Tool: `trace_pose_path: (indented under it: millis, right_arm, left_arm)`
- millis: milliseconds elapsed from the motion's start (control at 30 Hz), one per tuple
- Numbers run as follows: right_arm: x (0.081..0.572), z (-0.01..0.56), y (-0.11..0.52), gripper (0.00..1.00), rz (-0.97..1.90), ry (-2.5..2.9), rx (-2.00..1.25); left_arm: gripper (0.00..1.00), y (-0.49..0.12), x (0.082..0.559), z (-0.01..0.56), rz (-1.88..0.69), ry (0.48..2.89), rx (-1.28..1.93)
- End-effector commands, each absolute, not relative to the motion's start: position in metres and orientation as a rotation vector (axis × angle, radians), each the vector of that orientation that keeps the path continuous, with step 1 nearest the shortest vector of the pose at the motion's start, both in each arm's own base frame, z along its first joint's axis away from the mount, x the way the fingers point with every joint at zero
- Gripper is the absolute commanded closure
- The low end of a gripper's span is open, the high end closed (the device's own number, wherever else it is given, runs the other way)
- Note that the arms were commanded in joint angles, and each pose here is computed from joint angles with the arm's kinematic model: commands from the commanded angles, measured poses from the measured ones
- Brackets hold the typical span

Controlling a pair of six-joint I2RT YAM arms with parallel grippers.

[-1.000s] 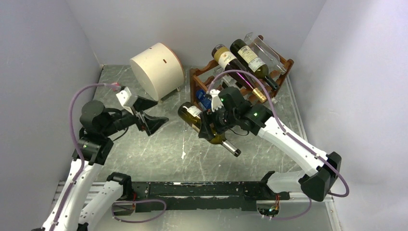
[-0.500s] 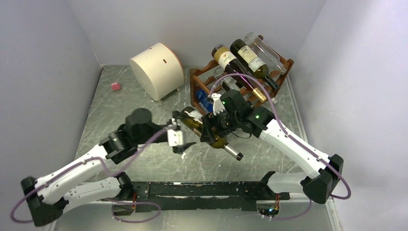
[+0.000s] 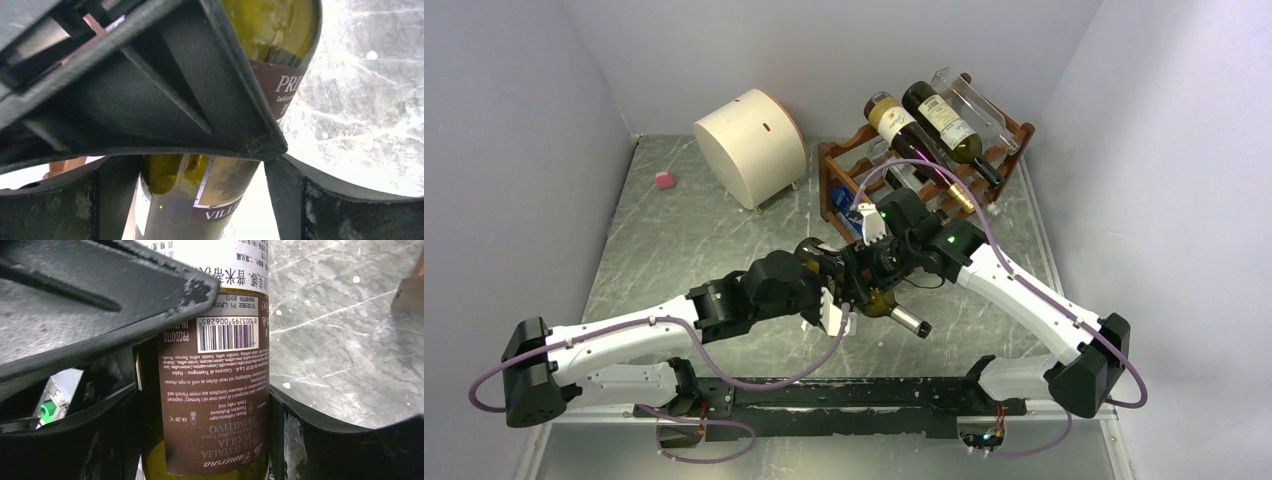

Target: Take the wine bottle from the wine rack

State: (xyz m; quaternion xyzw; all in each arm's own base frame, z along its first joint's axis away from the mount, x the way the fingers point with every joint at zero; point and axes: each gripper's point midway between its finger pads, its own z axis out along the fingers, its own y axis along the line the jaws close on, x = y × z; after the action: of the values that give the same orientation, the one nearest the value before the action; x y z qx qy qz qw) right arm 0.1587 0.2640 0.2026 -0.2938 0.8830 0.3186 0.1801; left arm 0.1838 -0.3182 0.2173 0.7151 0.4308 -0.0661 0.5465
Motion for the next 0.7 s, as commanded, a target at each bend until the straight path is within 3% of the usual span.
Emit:
trace_pose_path:
  millis: [0, 367, 433, 533, 667]
  right_arm:
    - [0.155, 0.233, 0.281, 1.0, 1.045, 2.355, -0.9]
    - [0.134, 0.238, 0.285, 1.0, 1.183, 2.334, -1.01]
    - [0.133, 0.238, 0.285, 1.0, 1.19, 2.338, -1.021]
    - [0.136, 0.236, 0.284, 0.97, 1.161, 2.342, -1.011]
    - [0.143, 0.239, 0.281, 0.68, 1.104, 2.33, -0.984]
  left_arm:
    - [0.07, -0.306, 0.196, 0.198, -0.039, 1.064, 1.733]
    - [0.07, -0.306, 0.194, 0.184, -0.049, 1.069, 1.744]
    - [0.02, -0.305, 0.196, 0.191, -0.043, 1.066, 1.7]
    - [0.25, -0.302, 0.198, 0.204, -0.044, 1.069, 1.633]
    - [0.59, -0.295, 0.2, 0.213, -0.031, 1.083, 1.573]
